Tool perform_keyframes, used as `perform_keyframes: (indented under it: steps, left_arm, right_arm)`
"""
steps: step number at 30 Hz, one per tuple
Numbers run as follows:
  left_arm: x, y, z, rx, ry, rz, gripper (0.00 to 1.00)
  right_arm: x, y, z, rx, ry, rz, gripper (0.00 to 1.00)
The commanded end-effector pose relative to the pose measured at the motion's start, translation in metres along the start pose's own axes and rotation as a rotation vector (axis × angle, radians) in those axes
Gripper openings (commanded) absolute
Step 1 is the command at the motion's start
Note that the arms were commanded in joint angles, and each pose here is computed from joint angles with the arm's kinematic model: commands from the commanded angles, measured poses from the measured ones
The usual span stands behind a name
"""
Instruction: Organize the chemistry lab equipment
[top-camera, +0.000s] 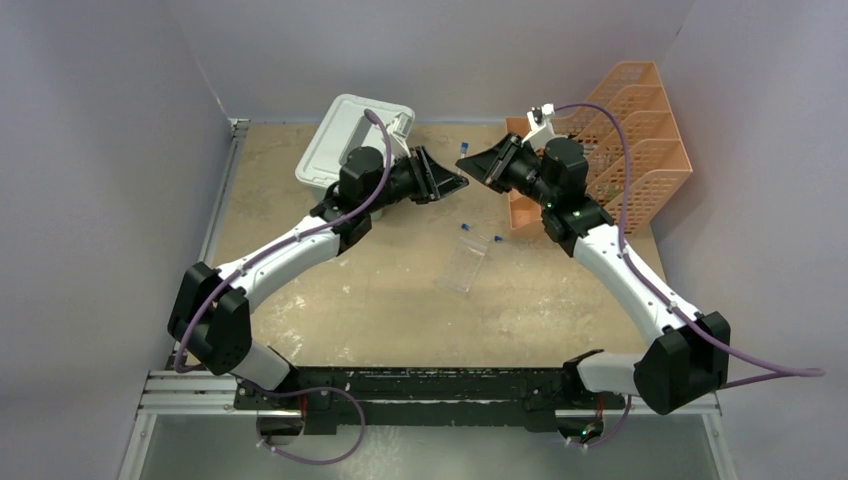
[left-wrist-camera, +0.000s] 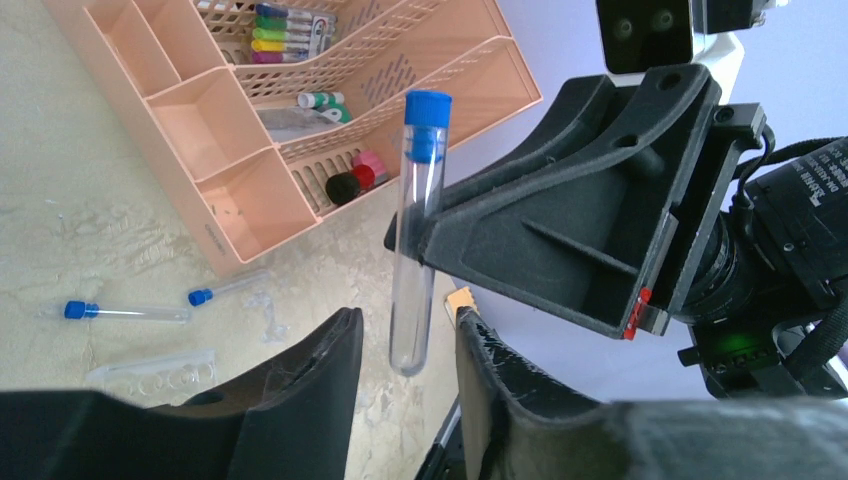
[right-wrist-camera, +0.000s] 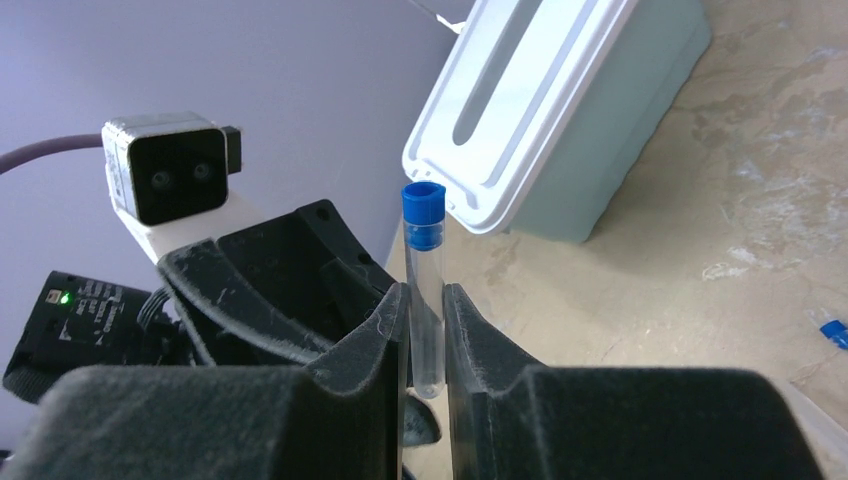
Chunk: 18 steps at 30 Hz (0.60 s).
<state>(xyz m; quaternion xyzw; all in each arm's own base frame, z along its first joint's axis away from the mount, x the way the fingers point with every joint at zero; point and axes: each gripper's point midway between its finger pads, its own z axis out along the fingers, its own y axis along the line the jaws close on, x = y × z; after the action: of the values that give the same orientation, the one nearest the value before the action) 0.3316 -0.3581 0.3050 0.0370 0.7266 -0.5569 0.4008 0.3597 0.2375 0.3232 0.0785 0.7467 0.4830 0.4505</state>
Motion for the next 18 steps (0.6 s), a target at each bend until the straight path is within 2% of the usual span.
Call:
perform_keyframes:
  steps: [1,5,7,10,11,14,18]
  left_arm:
    - [-0.026,-0.029,0.0,0.08,-0.062,0.103,0.29]
    - [-0.02,-0.019,-0.002,0.045,-0.033,0.194,0.09]
    - [-0.017,-0.016,-0.005,0.038,-0.009,0.264,0.0]
    - [-0.003,-0.01,-0.011,0.033,0.084,0.381,0.0]
    - [0.002,-0.008,-0.014,0.031,0.119,0.409,0.0]
    - [0.017,0.002,-0.024,0.016,0.211,0.477,0.0]
    - [0.022,-0.002,-0.031,0.057,0.25,0.547,0.0]
  right_arm:
    - [-0.008,0.029,-0.014,-0.086,0.003,-0.003,0.19]
    - [-0.004,0.032,-0.019,-0.091,0.029,-0.01,0.21]
    - [-0.002,0.03,-0.02,-0.079,0.05,-0.021,0.29]
    - [-0.003,0.023,-0.024,-0.067,0.092,-0.023,0.54]
    - [-0.004,0.023,-0.025,-0.068,0.117,-0.029,0.59]
    - [-0.002,0.021,-0.026,-0.046,0.208,-0.056,0.65]
    - [0.004,0.017,-0.03,-0.023,0.309,-0.071,0.63]
